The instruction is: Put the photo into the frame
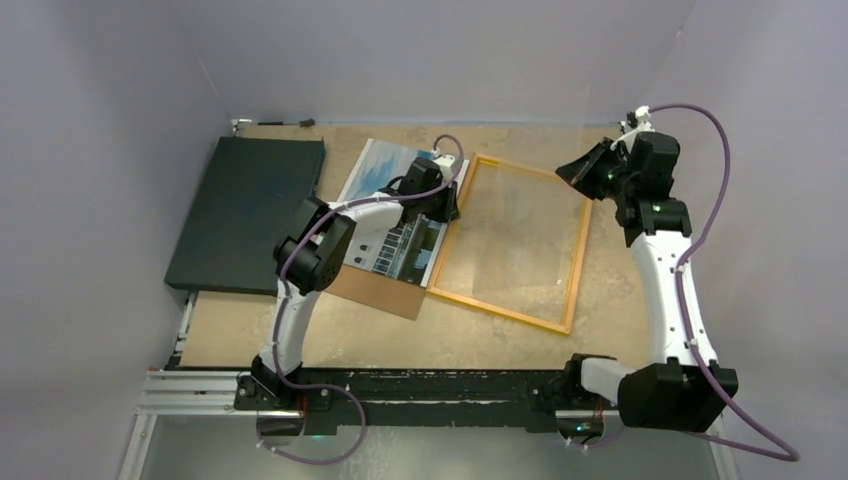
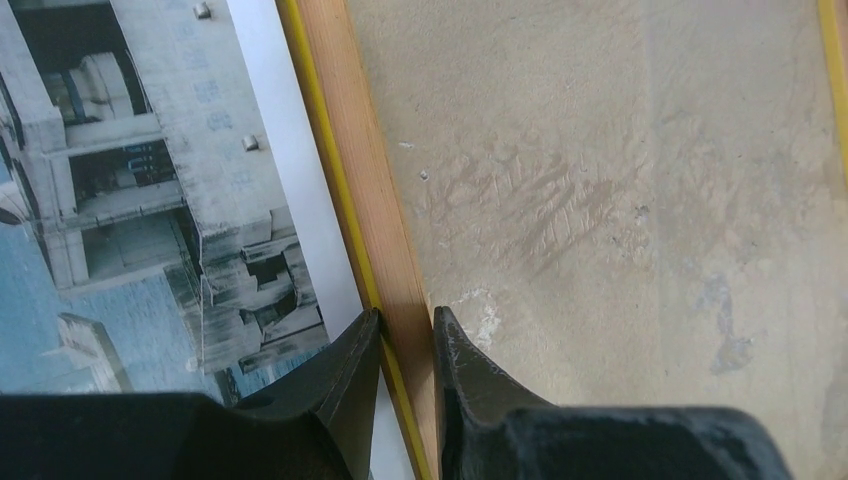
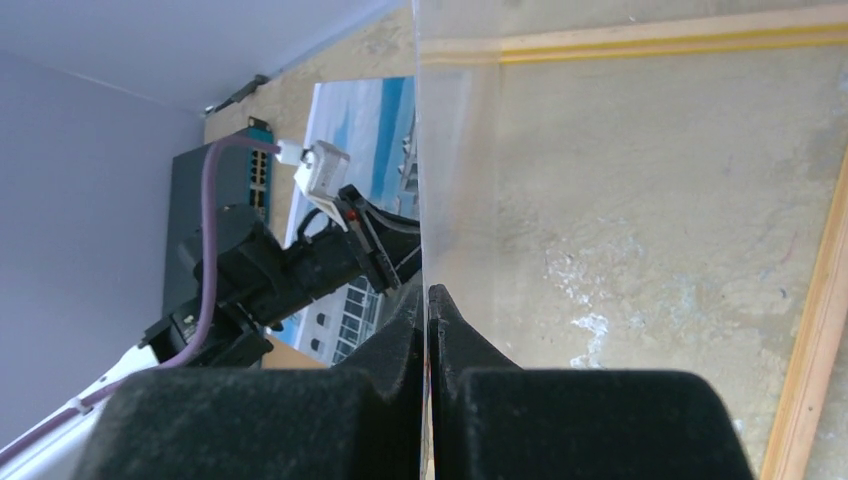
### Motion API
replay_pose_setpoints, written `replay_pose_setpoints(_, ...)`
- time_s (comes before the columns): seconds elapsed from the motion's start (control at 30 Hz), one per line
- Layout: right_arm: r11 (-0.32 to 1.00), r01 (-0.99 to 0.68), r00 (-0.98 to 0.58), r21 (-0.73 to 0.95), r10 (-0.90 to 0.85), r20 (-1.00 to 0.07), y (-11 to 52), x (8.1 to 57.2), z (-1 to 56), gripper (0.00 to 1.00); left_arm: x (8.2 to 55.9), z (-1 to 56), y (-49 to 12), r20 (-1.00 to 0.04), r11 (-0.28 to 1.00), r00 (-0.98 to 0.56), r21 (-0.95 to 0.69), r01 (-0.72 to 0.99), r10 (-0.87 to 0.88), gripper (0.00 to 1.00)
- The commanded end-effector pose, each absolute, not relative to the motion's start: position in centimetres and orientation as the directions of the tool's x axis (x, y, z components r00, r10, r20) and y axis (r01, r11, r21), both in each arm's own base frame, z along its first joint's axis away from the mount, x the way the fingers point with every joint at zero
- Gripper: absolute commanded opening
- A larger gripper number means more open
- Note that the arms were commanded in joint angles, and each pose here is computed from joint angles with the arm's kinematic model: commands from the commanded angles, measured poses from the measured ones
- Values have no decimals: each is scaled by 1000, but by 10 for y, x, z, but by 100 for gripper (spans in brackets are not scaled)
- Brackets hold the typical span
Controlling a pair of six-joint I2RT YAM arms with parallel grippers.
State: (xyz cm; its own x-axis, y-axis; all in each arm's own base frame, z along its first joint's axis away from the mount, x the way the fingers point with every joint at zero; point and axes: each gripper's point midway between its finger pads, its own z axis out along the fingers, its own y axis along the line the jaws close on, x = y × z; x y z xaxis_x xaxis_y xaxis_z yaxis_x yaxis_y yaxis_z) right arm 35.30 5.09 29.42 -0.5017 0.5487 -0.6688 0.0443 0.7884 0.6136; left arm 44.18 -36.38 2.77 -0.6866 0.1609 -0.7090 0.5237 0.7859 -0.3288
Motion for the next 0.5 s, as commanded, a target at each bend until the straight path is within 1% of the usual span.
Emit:
replay_pose_setpoints(0.0,788,-107,-420,607,517,-746,61,358,357,0,389,-34,-313,-446,856,-878,-370,361,177,19)
replay_pose_setpoints(0.17,767,-145,-420,626,525,-740,67,365,372,0,394,-35,-309,-416,862,-904,-419,286,98,18)
replay_pose_setpoints(0.23,756,-165,-416,633,529,-740,69,369,381,0,391,-43,-309,-383,862,-920,-439,255,77,18)
replay_pose_setpoints(0.47,668,-250,-470,701,549,-691,89,374,387,0,399,-49,-315,-327,828,-943,-543,141,-53,17)
